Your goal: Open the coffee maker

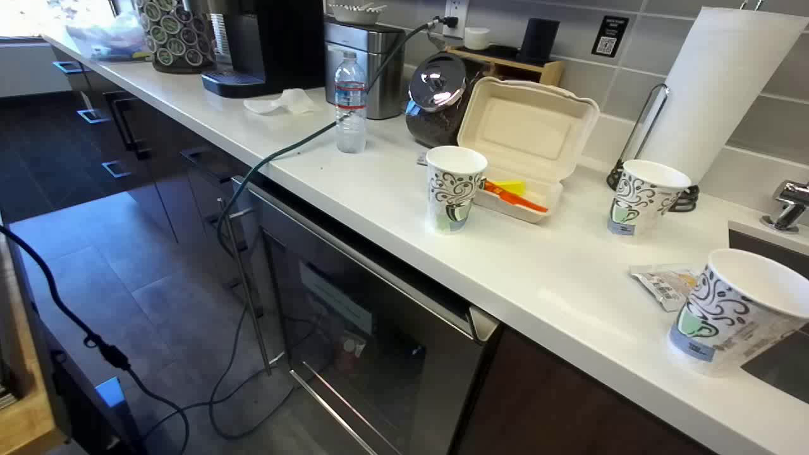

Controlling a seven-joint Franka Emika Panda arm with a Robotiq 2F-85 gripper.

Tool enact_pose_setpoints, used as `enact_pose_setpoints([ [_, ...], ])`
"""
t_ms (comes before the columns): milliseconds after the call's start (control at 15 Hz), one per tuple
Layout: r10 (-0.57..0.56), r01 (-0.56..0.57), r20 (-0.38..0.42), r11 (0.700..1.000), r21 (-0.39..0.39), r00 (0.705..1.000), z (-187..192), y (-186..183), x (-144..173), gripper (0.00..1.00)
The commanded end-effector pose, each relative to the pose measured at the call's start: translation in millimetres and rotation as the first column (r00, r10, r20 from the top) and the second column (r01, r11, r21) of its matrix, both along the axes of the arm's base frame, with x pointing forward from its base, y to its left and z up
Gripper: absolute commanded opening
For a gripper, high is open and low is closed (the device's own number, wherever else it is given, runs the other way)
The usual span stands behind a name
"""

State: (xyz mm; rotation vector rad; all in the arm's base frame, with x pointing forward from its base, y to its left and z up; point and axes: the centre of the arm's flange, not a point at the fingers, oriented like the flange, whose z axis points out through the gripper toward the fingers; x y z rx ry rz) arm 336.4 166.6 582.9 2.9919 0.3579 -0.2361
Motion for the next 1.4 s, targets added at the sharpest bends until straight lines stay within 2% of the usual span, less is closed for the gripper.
enact_pose_setpoints([
  [0,0.0,0.0,0.0,1.0,0.0,1.0,0.0,0.0,0.0,1.0],
  [133,0.073,-0.073,0.016,0.996,0.052,0.997,-7.3,8.4,1.3,1.0],
  [267,0.137,-0.139,0.038,0.99,0.04,0.99,-13.2,19.2,4.6,1.0],
  [333,0.087,-0.087,-0.009,0.996,0.033,0.996,-11.9,20.5,5.3,1.0],
  [400,0.093,-0.093,0.026,0.995,0.03,0.995,-4.9,15.9,3.1,1.0],
  [600,0.093,-0.094,0.023,0.995,0.03,0.995,-5.8,16.5,4.3,1.0],
  [667,0.136,-0.139,0.066,0.989,0.051,0.989,-5.3,21.1,5.7,1.0],
  [733,0.197,-0.207,0.081,0.969,0.135,0.977,-4.6,30.4,3.6,1.0],
  [867,0.283,-0.293,0.081,0.94,0.177,0.956,-2.9,50.3,-5.3,1.0],
  [1000,0.363,-0.376,0.099,0.897,0.231,0.927,-4.9,70.4,-13.9,1.0],
  [1133,0.47,-0.487,0.128,0.848,0.209,0.873,-7.8,89.6,-10.9,1.0],
  [1333,0.605,-0.624,0.16,0.77,0.132,0.78,-14.6,110.1,-1.4,1.0],
])
